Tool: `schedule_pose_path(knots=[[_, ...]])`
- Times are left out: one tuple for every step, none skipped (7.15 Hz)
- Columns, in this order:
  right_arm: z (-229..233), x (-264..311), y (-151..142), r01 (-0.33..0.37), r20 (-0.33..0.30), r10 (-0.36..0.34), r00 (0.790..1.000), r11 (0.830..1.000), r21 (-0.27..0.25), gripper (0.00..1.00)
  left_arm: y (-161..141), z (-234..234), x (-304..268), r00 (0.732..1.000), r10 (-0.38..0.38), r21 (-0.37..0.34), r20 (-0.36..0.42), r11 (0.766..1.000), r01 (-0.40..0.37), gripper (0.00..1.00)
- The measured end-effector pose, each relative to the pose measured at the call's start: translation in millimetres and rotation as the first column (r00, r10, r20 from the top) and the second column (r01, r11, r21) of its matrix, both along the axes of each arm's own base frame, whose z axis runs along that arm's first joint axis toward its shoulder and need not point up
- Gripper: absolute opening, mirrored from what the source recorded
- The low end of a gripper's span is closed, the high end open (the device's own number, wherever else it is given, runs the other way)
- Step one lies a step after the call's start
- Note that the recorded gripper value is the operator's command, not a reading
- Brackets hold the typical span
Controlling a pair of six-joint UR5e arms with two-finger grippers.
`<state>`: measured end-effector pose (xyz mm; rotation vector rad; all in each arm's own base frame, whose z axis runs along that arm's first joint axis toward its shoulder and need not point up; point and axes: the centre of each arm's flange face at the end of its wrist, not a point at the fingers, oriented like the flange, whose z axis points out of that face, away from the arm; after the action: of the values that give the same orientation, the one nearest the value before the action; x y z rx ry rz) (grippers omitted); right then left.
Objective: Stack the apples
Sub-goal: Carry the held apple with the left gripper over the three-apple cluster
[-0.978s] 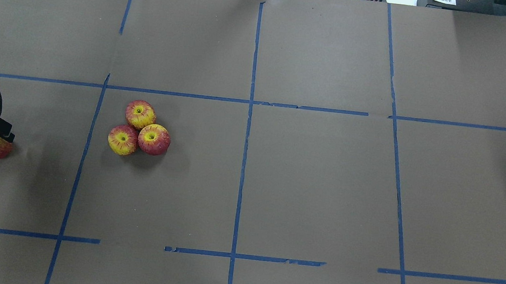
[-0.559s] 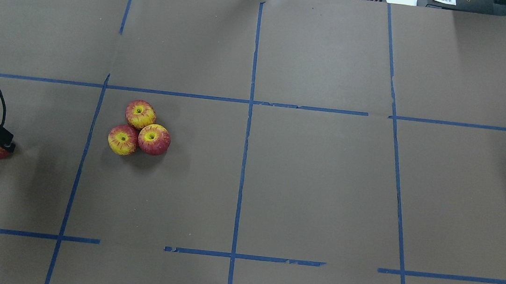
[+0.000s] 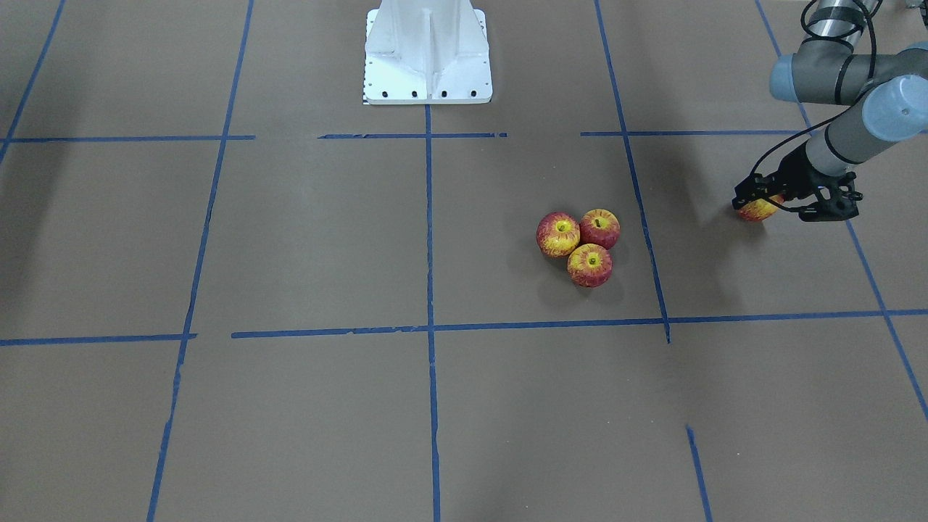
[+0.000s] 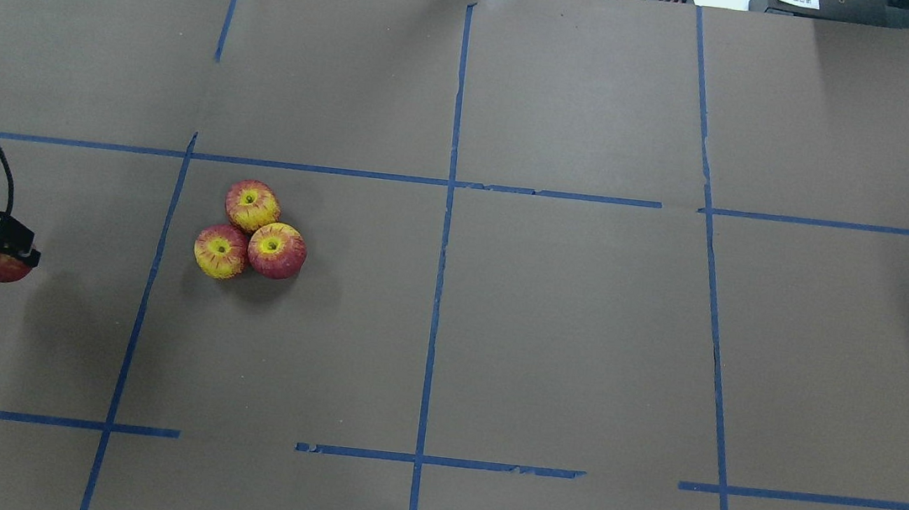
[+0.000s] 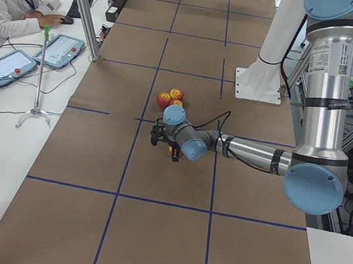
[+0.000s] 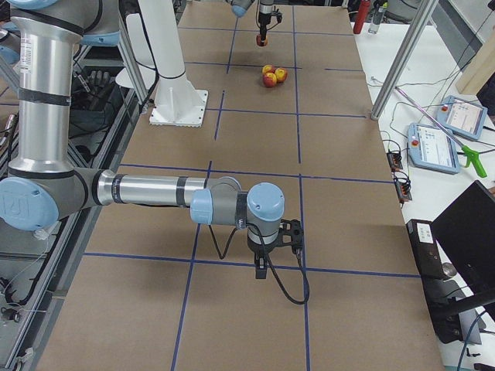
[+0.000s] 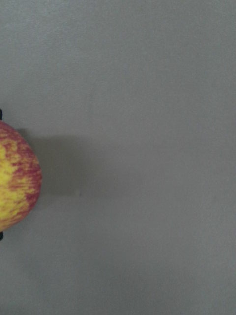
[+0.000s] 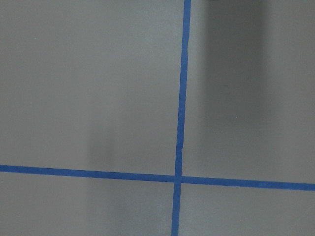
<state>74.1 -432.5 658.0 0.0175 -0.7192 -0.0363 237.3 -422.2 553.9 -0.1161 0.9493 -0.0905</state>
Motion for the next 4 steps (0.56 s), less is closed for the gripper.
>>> schedule_pose_path(knots=[[0.0,0.0,0.0,0.0,0.0,0.0,1.0,1.0,0.0,1.0,-21.7,-39.5,19.9,0.998,-0.039,-0.047,-0.039,0.998,0.037,0.04],[0.0,0.0,0.0,0.0,0.0,0.0,1.0,1.0,0.0,1.0,-48.8,-86.4,45.1,0.995,-0.076,-0.094,-0.062,0.993,0.07,0.05],[0.0,0.0,0.0,0.0,0.0,0.0,1.0,1.0,0.0,1.0,-68.7,-130.3,71.5,0.994,-0.091,-0.133,-0.066,0.988,0.082,0.05],[0.0,0.0,0.0,0.0,0.0,0.0,1.0,1.0,0.0,1.0,-76.4,-158.7,93.4,0.994,-0.089,-0.159,-0.059,0.984,0.078,0.05]])
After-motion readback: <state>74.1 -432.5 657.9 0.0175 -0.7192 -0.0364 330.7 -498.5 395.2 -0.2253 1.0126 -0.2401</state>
